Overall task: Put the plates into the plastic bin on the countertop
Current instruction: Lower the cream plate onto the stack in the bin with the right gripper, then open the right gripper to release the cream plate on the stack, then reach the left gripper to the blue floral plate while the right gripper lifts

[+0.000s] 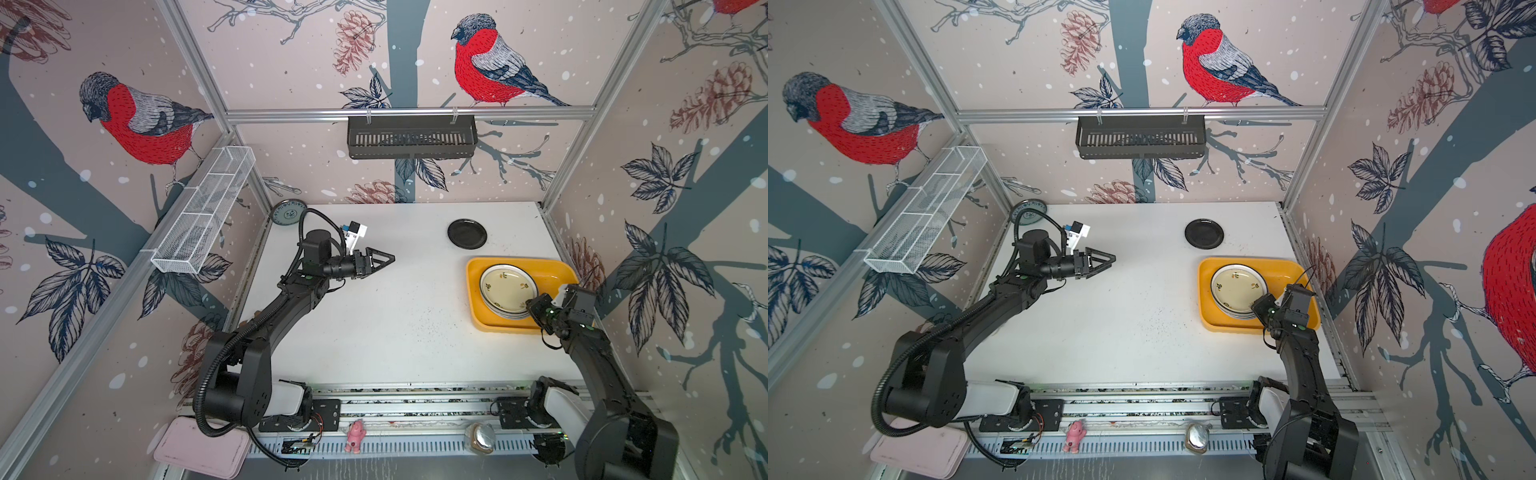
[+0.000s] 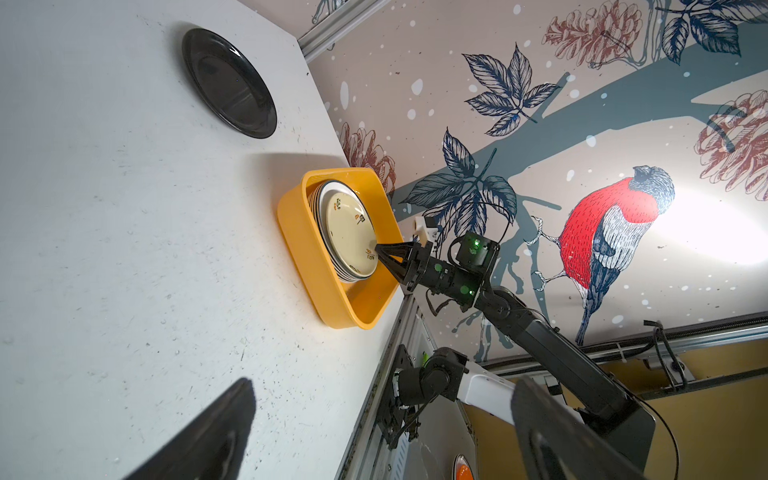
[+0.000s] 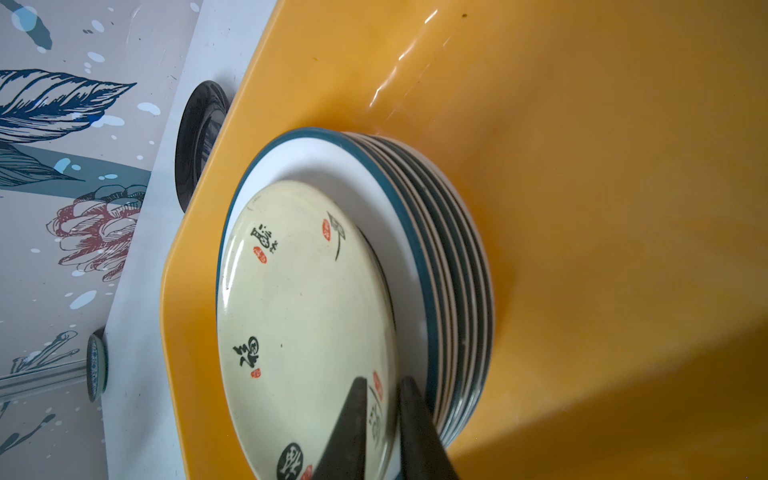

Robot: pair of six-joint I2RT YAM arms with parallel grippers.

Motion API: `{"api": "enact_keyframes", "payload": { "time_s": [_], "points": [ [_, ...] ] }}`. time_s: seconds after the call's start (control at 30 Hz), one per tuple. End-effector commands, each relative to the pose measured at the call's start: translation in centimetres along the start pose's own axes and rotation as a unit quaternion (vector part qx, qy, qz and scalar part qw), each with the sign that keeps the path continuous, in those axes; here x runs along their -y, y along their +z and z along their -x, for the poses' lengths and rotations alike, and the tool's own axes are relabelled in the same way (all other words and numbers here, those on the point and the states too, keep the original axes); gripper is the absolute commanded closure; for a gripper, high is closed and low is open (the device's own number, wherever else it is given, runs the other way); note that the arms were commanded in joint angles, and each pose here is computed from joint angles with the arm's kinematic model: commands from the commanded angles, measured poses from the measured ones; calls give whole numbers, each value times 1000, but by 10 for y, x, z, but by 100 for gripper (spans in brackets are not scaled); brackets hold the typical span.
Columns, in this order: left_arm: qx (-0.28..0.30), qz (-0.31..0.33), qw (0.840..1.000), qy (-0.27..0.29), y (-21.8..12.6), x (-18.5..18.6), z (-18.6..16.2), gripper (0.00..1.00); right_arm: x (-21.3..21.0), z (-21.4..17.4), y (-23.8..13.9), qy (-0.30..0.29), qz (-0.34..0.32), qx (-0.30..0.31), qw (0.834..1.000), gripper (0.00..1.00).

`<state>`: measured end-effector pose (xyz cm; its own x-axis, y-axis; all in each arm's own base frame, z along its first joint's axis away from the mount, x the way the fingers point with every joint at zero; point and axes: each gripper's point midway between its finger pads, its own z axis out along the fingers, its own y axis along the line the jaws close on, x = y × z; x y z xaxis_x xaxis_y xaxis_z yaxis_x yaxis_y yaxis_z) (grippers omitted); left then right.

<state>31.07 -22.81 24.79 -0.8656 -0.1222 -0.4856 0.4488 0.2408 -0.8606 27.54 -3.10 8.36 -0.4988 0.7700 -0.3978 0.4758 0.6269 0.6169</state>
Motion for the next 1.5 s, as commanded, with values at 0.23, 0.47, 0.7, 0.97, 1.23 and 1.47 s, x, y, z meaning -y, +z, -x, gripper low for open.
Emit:
{"api": "enact_keyframes", "payload": {
  "time_s": [0.23,0.47,0.7,0.97,1.23,1.47],
  "points": [
    [6,1,1000,14,-2,1,5,4,0,7,-3,-13,-12,10,1000,49],
    [15,16,1000,10,-7,-6,10,4,-10,15,-14,-24,-1,28,999,22],
    [42,51,998,7,-21,-21,22,4,-23,22,-27,-35,19,51,998,9],
    [82,136,987,-12,-41,-61,37,4,-44,30,-46,-58,48,69,995,0],
    [120,236,964,-36,-64,-102,47,3,-77,42,-63,-88,98,84,988,0],
    [199,288,931,-104,-101,-142,60,4,-120,44,-74,-121,158,99,975,0]
  ]
}}
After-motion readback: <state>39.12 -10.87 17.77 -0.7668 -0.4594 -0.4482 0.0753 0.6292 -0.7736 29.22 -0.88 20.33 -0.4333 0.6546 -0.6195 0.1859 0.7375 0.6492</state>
